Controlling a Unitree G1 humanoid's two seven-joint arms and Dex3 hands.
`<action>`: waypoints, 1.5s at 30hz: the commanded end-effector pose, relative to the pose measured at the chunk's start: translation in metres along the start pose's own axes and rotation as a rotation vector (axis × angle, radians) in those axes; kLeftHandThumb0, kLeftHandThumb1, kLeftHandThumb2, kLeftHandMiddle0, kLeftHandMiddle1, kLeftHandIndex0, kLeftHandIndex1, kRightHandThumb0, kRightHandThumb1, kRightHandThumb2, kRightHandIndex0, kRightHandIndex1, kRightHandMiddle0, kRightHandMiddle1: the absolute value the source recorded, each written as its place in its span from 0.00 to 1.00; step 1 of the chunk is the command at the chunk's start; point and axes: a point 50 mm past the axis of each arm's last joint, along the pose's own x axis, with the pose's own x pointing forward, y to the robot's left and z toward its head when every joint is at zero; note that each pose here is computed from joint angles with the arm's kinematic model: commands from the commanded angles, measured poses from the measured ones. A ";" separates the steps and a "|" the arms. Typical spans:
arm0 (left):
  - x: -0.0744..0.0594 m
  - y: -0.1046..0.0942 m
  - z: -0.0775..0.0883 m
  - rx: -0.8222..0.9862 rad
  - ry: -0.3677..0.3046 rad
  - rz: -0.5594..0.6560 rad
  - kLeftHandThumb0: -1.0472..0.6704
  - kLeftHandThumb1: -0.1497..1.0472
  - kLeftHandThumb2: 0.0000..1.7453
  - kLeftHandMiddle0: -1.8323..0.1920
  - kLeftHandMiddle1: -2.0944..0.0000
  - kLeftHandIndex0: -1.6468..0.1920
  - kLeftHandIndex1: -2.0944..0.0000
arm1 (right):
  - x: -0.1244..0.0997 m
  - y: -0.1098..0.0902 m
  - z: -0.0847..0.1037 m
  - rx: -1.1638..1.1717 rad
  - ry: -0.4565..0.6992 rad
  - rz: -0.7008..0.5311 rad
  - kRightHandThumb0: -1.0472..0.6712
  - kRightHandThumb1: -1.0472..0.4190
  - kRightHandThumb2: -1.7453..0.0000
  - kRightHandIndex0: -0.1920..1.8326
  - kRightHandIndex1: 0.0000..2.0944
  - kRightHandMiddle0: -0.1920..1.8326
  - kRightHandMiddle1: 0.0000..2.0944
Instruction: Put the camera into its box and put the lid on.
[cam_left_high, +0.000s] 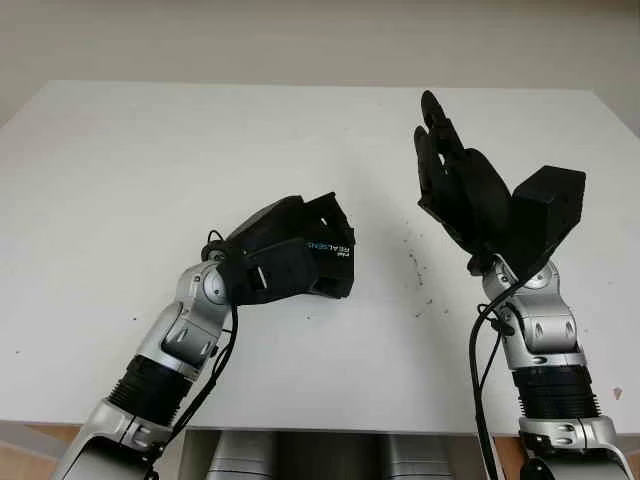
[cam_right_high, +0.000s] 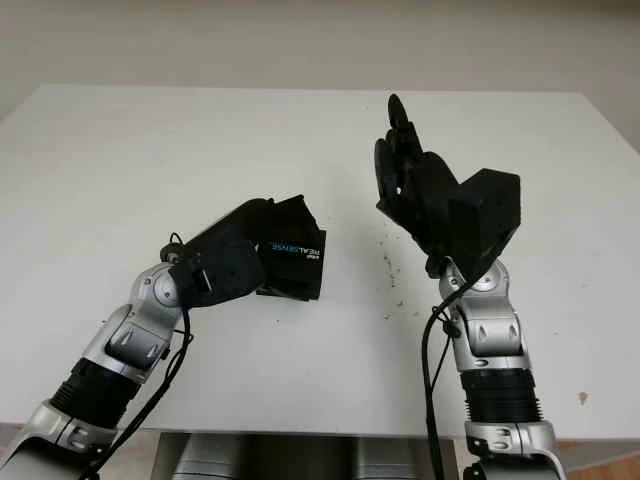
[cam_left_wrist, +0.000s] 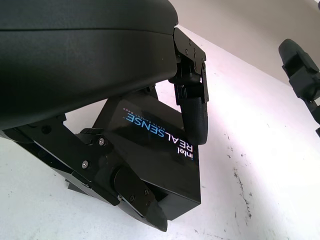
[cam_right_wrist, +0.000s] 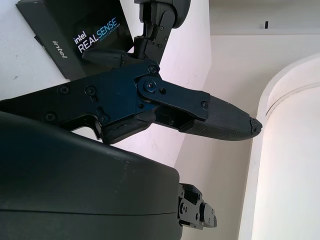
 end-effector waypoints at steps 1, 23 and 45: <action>0.003 0.005 0.005 0.010 -0.001 0.006 0.54 0.91 0.03 0.74 0.26 0.73 0.30 | -0.002 0.000 0.002 -0.002 -0.008 -0.004 0.13 0.00 0.58 0.00 0.00 0.00 0.00; -0.018 -0.014 -0.019 -0.011 0.087 -0.198 0.16 0.99 0.12 0.96 0.92 0.98 0.93 | -0.001 -0.004 0.004 -0.003 -0.016 0.016 0.14 0.00 0.58 0.00 0.00 0.00 0.00; -0.030 -0.002 -0.019 0.102 0.070 -0.116 0.09 1.00 0.40 1.00 1.00 1.00 1.00 | -0.001 -0.005 0.003 -0.007 -0.019 0.023 0.14 0.00 0.58 0.00 0.00 0.00 0.00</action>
